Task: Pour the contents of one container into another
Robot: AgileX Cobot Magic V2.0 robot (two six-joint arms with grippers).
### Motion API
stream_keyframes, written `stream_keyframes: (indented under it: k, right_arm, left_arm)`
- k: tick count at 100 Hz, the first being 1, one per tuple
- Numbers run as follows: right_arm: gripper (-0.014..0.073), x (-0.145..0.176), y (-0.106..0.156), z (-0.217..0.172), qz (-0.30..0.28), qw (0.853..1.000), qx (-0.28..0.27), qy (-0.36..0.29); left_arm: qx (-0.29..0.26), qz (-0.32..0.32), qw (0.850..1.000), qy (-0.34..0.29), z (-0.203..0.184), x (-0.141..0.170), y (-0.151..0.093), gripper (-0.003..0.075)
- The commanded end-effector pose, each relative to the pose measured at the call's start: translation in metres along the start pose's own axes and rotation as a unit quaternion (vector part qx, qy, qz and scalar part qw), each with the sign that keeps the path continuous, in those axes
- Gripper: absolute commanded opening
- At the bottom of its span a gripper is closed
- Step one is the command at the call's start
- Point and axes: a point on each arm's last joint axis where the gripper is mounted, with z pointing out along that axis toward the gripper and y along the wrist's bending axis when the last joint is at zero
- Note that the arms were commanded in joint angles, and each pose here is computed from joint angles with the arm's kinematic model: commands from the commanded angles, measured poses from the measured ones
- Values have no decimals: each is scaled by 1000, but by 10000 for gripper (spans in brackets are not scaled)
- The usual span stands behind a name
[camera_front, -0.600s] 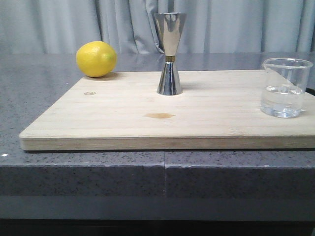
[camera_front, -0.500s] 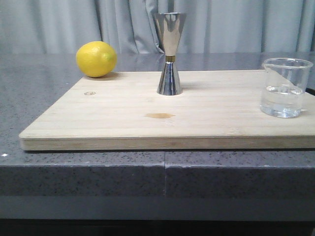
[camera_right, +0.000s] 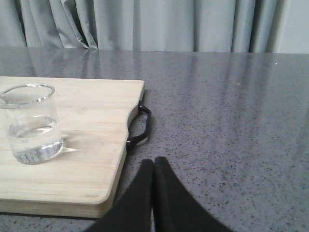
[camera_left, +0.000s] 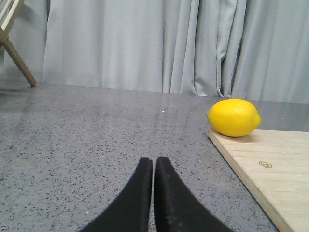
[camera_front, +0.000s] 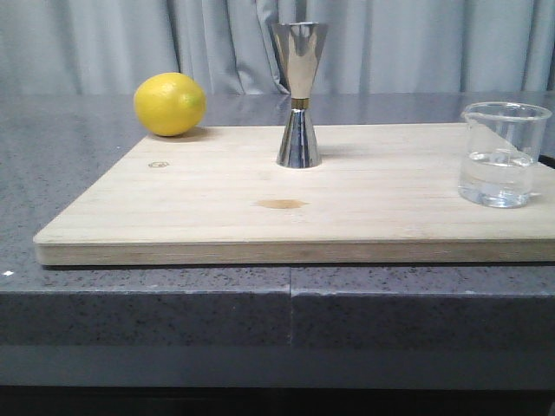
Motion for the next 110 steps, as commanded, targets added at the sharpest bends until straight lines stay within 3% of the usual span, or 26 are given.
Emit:
stream_keyframes:
  k: [1, 110]
  right_arm:
    - [-69, 1, 0, 0, -6, 999, 1, -33]
    - [-69, -3, 0, -1, -6, 998, 0, -55]
  left_arm:
    - [-1, -1, 999, -37, -2, -1, 0, -21]
    - [0, -1, 999, -50, -2, -3, 0, -21]
